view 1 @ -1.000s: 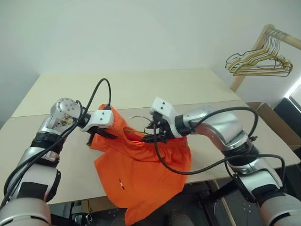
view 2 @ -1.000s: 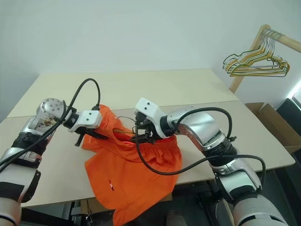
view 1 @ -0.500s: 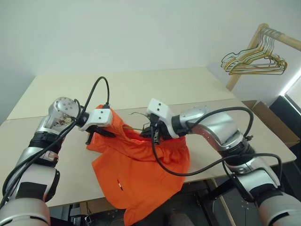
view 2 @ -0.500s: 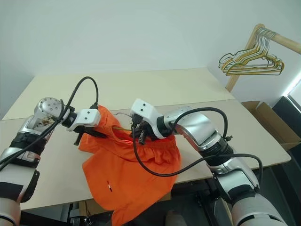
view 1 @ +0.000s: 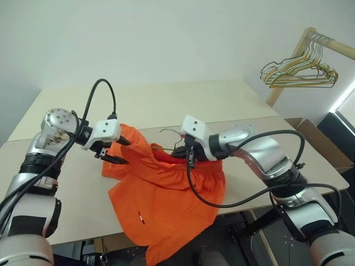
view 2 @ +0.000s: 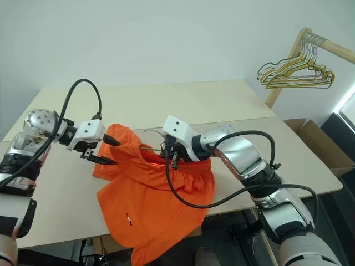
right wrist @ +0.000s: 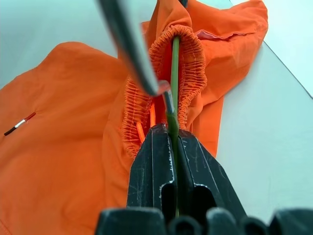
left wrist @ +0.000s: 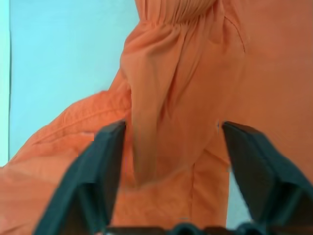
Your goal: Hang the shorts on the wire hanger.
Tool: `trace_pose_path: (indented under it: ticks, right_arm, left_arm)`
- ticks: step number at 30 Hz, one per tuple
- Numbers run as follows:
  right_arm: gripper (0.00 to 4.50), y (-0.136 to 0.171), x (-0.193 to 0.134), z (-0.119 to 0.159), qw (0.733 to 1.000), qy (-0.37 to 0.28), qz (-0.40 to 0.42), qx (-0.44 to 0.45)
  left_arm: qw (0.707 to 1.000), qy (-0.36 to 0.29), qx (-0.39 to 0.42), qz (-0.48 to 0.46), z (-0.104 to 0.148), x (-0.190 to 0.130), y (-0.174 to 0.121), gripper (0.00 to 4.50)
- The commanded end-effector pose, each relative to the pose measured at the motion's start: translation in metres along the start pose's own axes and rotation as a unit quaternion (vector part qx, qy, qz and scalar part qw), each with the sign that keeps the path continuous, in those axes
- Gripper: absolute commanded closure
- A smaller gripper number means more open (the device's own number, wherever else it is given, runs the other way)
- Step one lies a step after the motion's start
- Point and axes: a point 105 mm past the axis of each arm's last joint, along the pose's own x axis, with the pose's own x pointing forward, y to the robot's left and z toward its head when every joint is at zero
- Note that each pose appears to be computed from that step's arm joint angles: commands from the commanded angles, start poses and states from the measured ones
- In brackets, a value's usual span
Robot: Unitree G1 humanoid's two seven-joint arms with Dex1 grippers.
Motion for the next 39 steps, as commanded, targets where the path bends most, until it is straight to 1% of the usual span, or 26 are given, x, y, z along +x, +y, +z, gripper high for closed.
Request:
trace_pose_path:
  ticks: [1, 3, 7, 11, 14, 20, 26, 34, 39]
  right_arm:
    - [4.5, -0.004, -0.013, 0.016, 0.999, -0.033, -0.014, -0.028]
    - [4.5, -0.003, -0.014, 0.016, 0.999, -0.034, -0.012, -0.029]
    - [4.5, -0.002, -0.015, 0.016, 0.999, -0.037, -0.009, -0.031]
    - [4.5, -0.002, -0.018, 0.017, 0.999, -0.04, -0.007, -0.032]
    - [4.5, -0.001, -0.019, 0.017, 0.999, -0.039, -0.006, -0.033]
    - [4.5, -0.001, -0.022, 0.015, 0.999, -0.036, -0.006, -0.035]
    - [4.5, -0.001, -0.023, 0.015, 0.999, -0.036, -0.005, -0.035]
    - [4.5, -0.002, -0.024, 0.012, 0.999, -0.031, -0.003, -0.037]
    - [4.5, -0.005, -0.025, 0.0, 0.999, -0.011, -0.009, -0.042]
  left_arm:
    - [0.999, 0.016, 0.0, 0.03, -0.007, -0.012, 0.006, 0.03]
    - [0.998, 0.029, 0.002, 0.054, -0.013, -0.008, 0.011, 0.03]
    - [0.997, 0.047, 0.011, 0.059, -0.023, -0.001, 0.012, 0.03]
    - [0.995, 0.056, 0.024, 0.079, -0.027, 0.007, 0.018, 0.03]
    - [0.994, 0.051, 0.022, 0.091, -0.025, 0.011, 0.024, 0.6]
    - [0.992, 0.04, 0.029, 0.116, -0.019, 0.011, 0.035, 2.55]
    - [0.994, 0.038, 0.036, 0.101, -0.018, 0.009, 0.032, 4.43]
    - [0.995, 0.039, 0.042, 0.086, -0.017, 0.001, 0.028, 4.47]
    - [0.993, 0.026, 0.025, 0.11, -0.015, -0.014, 0.033, 4.47]
